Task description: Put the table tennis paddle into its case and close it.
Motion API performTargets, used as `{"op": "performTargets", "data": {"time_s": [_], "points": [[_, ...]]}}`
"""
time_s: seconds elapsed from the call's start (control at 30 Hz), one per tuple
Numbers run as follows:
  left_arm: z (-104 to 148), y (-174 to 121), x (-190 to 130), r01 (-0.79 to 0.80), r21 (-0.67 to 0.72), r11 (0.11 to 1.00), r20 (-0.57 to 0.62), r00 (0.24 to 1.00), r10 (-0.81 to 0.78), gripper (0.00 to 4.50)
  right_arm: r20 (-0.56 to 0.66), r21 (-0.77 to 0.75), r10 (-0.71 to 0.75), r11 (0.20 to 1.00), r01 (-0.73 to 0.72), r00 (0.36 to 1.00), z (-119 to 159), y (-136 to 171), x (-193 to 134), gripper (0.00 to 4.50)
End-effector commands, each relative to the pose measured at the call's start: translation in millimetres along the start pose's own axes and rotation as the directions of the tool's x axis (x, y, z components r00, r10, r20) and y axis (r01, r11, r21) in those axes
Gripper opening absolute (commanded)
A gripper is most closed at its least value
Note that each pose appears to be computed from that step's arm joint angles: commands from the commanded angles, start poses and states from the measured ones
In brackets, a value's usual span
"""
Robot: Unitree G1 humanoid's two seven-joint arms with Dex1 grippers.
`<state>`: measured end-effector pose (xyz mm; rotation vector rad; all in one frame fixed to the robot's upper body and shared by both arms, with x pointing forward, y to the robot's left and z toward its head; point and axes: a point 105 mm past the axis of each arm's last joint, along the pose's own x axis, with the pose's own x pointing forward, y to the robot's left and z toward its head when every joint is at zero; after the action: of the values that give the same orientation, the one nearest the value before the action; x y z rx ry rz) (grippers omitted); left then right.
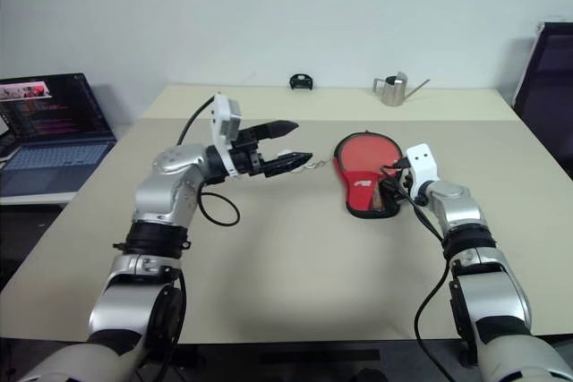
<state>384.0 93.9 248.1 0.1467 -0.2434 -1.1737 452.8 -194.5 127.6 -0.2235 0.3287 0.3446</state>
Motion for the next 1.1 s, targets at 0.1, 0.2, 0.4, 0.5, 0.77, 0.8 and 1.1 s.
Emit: {"op": "performTargets", "data": {"time_s": [0.1, 0.2, 0.4, 0.5, 0.77, 0.8, 1.1], "points": [[19.0, 7.8, -10.8, -0.007, 0.059, 0.998, 0.020, 1.000, 0.006, 4.50, -0.044, 0.004, 0.070, 0.998, -0.070, 0.997, -2.9, 14.4, 6.9, 4.48], [17.8, 8.9, -15.1, -0.011, 0.059, 0.998, 0.009, 1.000, 0.010, 4.50, -0.053, 0.007, 0.080, 0.997, -0.080, 0.995, -4.9, 17.3, 9.0, 4.48], [16.4, 10.9, -19.6, -0.029, 0.059, 0.998, 0.002, 1.000, 0.029, 4.50, -0.061, 0.009, 0.087, 0.996, -0.087, 0.994, -6.8, 22.6, 13.3, 4.48], [15.9, 10.9, -20.5, -0.035, 0.059, 0.998, 0.002, 0.999, 0.035, 4.50, -0.067, 0.006, 0.102, 0.995, -0.102, 0.992, -7.5, 30.1, 17.0, 4.31], [14.4, 9.8, -21.8, -0.040, 0.059, 0.997, 0.000, 0.999, 0.041, 4.50, -0.094, 0.034, 0.115, 0.993, -0.112, 0.989, -11.1, 41.7, 23.0, 1.85], [14.2, 9.8, -22.1, -0.041, 0.059, 0.997, 0.000, 0.999, 0.041, 4.50, -0.095, 0.035, 0.115, 0.993, -0.112, 0.989, -11.2, 42.1, 23.2, 1.54], [11.2, 13.0, -34.1, -0.074, 0.056, 0.996, -0.015, 0.997, 0.075, 4.50, -0.068, 0.026, 0.062, 0.998, -0.061, 0.996, -6.3, 27.6, 19.4, 0.01]]}}
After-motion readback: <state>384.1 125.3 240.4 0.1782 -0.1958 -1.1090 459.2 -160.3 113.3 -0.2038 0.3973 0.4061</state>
